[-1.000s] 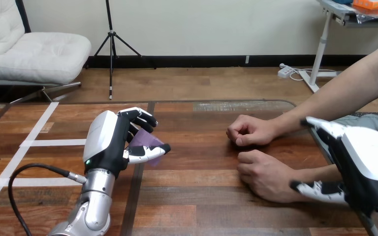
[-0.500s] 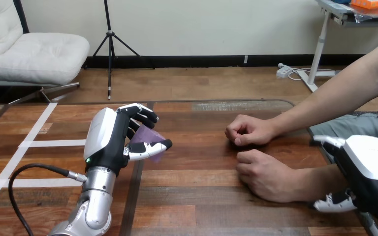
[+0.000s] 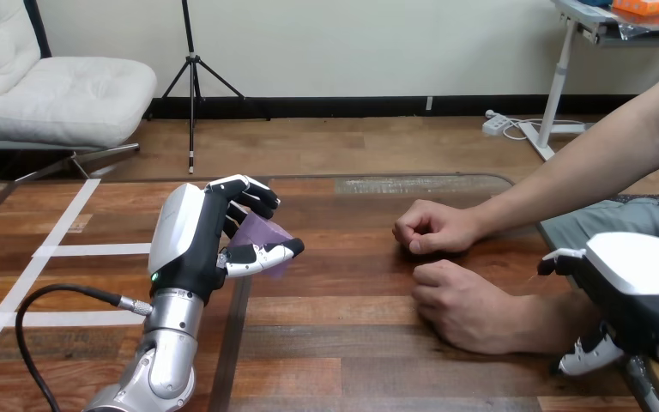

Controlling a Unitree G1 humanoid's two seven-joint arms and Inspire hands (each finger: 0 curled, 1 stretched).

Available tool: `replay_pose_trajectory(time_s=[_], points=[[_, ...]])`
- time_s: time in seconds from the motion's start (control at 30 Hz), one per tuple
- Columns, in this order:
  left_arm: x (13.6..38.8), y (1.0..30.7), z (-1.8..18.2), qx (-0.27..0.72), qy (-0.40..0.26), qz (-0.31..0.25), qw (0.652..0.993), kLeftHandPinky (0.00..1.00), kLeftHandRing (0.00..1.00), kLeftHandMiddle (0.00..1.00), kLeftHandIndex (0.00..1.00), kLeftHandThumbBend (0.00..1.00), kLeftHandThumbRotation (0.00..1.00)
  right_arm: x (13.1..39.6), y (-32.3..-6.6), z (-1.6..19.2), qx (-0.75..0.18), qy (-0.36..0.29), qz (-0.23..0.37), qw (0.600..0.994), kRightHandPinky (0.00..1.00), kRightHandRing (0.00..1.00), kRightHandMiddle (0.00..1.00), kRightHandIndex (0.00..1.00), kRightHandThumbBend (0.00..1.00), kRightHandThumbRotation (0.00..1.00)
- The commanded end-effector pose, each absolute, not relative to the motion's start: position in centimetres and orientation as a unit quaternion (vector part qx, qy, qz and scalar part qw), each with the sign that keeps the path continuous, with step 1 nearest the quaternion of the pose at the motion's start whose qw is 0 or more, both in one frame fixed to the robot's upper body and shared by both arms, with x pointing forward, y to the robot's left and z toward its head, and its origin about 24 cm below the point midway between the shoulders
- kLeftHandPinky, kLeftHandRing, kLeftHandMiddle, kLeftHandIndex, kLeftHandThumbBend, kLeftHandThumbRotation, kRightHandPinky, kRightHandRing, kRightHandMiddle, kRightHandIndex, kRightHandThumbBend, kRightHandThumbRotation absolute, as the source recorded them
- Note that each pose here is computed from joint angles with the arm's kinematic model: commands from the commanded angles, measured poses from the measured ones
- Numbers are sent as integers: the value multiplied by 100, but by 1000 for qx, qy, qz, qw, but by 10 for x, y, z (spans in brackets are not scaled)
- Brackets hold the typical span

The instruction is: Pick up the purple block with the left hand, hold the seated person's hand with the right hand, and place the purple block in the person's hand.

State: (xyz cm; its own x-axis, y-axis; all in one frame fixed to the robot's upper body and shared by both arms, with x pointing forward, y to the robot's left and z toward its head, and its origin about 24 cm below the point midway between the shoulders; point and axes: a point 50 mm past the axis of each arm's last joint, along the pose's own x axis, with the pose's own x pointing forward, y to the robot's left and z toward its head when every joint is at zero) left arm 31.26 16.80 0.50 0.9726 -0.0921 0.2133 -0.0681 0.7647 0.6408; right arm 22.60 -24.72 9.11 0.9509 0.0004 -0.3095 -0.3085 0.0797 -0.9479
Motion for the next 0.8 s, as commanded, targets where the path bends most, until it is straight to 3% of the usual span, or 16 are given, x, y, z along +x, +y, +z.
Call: replay_pose_trajectory(time_s=[0.0,0.77], points=[[332,156,37,319,-182,2,930,39,45,51,52,63,0,242,-241,115,-696,82,95,707,82,82,83,81,89,7],[331,160,37,323,-186,4,928,39,45,51,52,64,0,273,-241,100,-748,137,146,633,84,82,83,81,85,11]])
